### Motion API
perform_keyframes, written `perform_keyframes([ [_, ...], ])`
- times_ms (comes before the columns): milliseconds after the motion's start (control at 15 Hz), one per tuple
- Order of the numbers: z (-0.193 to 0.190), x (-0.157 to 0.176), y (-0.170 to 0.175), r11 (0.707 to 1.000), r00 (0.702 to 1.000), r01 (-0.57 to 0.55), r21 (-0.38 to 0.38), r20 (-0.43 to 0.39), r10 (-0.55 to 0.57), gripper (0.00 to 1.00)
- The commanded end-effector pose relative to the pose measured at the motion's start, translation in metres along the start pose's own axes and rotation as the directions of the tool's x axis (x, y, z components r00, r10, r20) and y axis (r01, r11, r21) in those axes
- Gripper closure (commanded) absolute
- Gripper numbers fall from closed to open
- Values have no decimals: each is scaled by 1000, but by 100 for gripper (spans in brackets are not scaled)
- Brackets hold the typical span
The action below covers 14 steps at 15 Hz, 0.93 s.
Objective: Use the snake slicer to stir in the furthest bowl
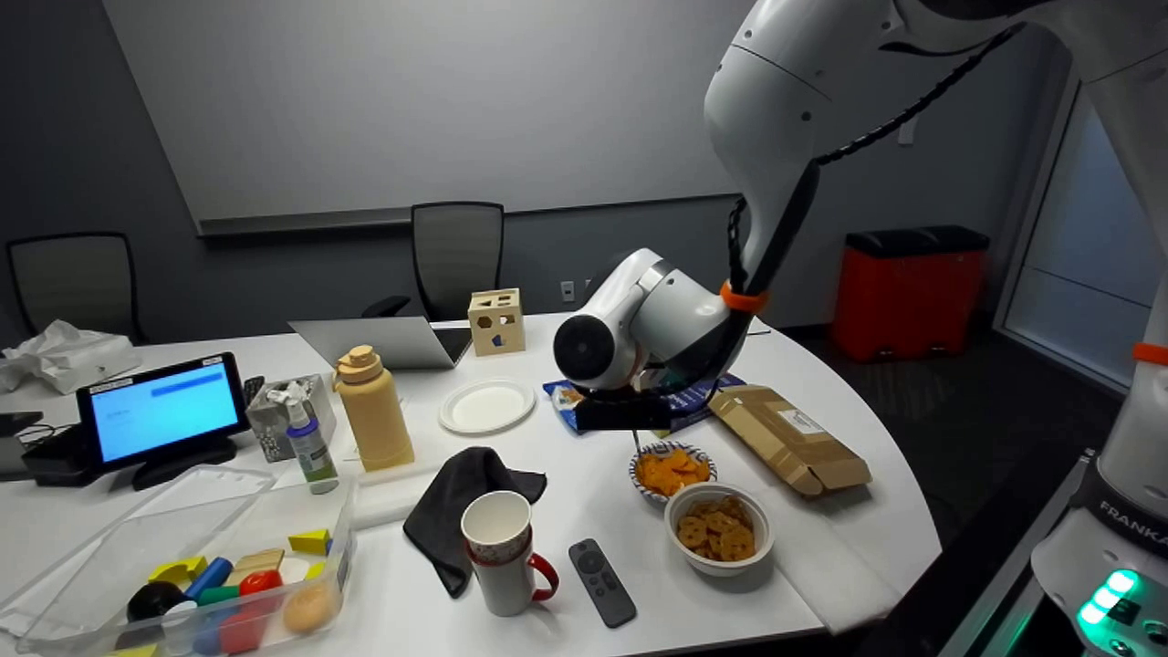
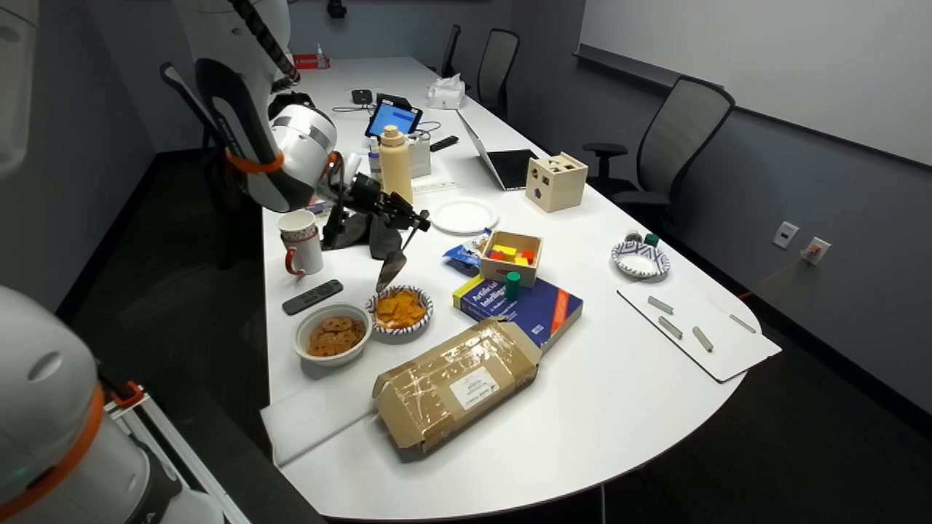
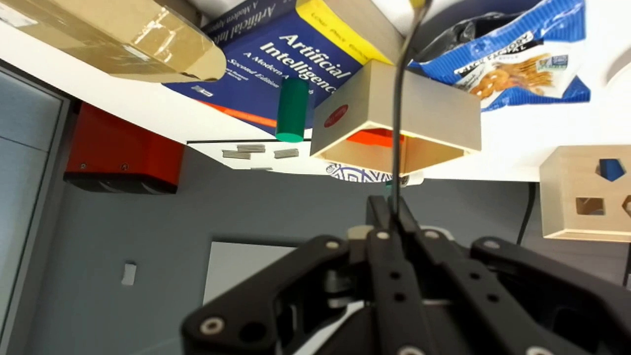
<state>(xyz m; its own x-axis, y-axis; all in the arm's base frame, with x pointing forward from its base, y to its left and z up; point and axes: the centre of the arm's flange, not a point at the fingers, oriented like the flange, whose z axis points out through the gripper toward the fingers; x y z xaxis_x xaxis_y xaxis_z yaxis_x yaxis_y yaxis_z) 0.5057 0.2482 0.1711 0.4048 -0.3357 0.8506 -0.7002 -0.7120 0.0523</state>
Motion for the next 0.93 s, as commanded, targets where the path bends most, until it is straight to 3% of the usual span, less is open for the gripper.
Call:
perform_keyframes([
  [0,5,3,10,999,998,-48,25,-40,49,99],
  [467,21,-14,17,996,990,-35,78,-131,45,99],
  [867,31,-18,34,998,983,39,51,-183,-29,99],
])
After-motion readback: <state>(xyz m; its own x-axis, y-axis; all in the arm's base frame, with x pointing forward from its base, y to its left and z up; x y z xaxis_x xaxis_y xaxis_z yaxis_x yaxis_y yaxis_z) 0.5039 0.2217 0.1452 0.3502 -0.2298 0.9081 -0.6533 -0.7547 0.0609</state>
